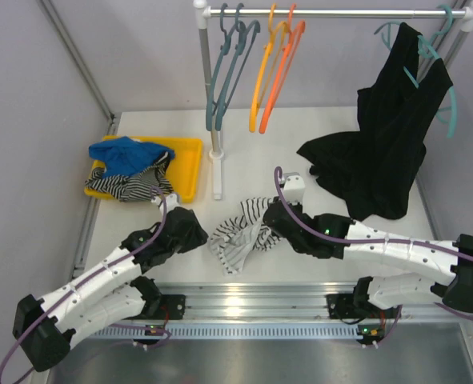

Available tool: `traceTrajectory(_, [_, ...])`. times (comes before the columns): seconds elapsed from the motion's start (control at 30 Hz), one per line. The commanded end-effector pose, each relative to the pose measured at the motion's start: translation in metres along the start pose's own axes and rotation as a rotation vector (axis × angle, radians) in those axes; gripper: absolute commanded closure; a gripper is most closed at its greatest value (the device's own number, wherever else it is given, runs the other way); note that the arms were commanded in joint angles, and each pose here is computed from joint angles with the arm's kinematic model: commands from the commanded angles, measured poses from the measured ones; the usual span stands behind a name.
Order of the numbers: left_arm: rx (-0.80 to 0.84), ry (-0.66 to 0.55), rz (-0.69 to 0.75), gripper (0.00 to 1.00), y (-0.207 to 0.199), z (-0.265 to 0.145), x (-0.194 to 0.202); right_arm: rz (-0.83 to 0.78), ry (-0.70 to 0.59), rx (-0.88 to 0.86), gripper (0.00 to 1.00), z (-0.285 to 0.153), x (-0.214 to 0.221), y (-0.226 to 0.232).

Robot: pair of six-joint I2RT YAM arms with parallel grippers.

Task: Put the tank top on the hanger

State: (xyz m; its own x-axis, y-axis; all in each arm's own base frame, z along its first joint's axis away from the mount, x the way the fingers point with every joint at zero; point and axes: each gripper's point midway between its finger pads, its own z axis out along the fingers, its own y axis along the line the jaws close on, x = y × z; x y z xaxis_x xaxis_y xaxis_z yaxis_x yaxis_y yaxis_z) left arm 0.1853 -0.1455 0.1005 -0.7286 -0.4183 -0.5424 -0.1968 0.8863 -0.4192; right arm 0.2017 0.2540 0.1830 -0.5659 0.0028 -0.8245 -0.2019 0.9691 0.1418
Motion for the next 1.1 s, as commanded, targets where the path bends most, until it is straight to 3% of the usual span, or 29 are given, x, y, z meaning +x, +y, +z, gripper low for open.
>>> traceTrajectory(0.0, [0.120, 0.072, -0.008, 0.49, -0.025, 0.011, 0.016, 0.033, -0.015, 0.008, 1.00, -0.002, -0.003, -0.010])
traceTrajectory(0.17, [0.217, 0.192, 0.034, 0.55, -0.037, 0.017, 0.052, 0.028, 0.012, 0.006, 1.00, 0.002, 0.011, -0.014])
traceTrajectory(0.37, [0.271, 0.245, 0.074, 0.55, -0.041, 0.010, 0.076, 0.027, 0.021, -0.001, 1.00, 0.005, 0.017, -0.015])
traceTrajectory(0.63, [0.233, 0.238, 0.085, 0.57, -0.044, 0.021, 0.084, 0.026, 0.024, 0.002, 1.00, 0.007, 0.018, -0.017])
traceTrajectory(1.07, [0.152, 0.184, 0.142, 0.75, -0.054, 0.038, 0.070, 0.032, 0.011, -0.001, 1.00, 0.001, 0.013, -0.025])
